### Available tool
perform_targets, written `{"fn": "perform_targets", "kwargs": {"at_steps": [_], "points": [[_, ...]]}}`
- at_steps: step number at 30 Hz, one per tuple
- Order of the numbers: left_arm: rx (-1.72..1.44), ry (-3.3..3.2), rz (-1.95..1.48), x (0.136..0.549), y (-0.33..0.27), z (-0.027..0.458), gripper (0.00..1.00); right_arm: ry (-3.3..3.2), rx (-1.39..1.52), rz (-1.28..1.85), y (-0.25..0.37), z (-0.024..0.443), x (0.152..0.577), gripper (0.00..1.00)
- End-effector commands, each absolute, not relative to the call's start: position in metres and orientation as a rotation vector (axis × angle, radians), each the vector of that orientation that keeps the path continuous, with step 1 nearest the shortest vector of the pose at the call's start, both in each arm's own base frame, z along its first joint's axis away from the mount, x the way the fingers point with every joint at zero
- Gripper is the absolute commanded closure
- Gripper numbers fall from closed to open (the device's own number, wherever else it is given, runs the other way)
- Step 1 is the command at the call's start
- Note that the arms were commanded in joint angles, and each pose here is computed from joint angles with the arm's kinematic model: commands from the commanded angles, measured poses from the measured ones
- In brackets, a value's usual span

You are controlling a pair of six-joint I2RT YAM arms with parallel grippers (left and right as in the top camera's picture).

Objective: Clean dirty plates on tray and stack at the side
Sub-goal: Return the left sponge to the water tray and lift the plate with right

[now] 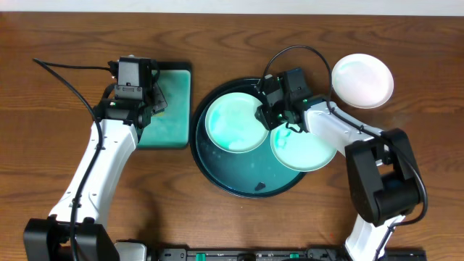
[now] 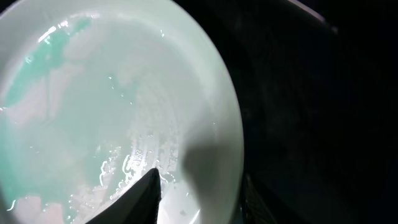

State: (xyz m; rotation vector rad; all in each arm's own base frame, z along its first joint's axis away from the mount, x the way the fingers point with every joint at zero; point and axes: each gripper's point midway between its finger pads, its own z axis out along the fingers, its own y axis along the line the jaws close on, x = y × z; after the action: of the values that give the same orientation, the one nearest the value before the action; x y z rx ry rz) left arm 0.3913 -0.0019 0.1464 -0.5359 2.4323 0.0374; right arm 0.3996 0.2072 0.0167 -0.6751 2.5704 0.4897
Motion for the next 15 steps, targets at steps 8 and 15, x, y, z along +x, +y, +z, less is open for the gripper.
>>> {"fn": "perform_targets", "kwargs": {"at_steps": [8,15], "points": [[-0.556,2.432,0.041,0.391,0.000,0.144,0.93,2.627,-0.596,0.416,0.201,-0.009,0.405,0.99],[-0.556,2.432,0.041,0.391,0.000,0.144,0.93,2.476,-0.500,0.158,0.184,0.053,0.433,0.99]]}}
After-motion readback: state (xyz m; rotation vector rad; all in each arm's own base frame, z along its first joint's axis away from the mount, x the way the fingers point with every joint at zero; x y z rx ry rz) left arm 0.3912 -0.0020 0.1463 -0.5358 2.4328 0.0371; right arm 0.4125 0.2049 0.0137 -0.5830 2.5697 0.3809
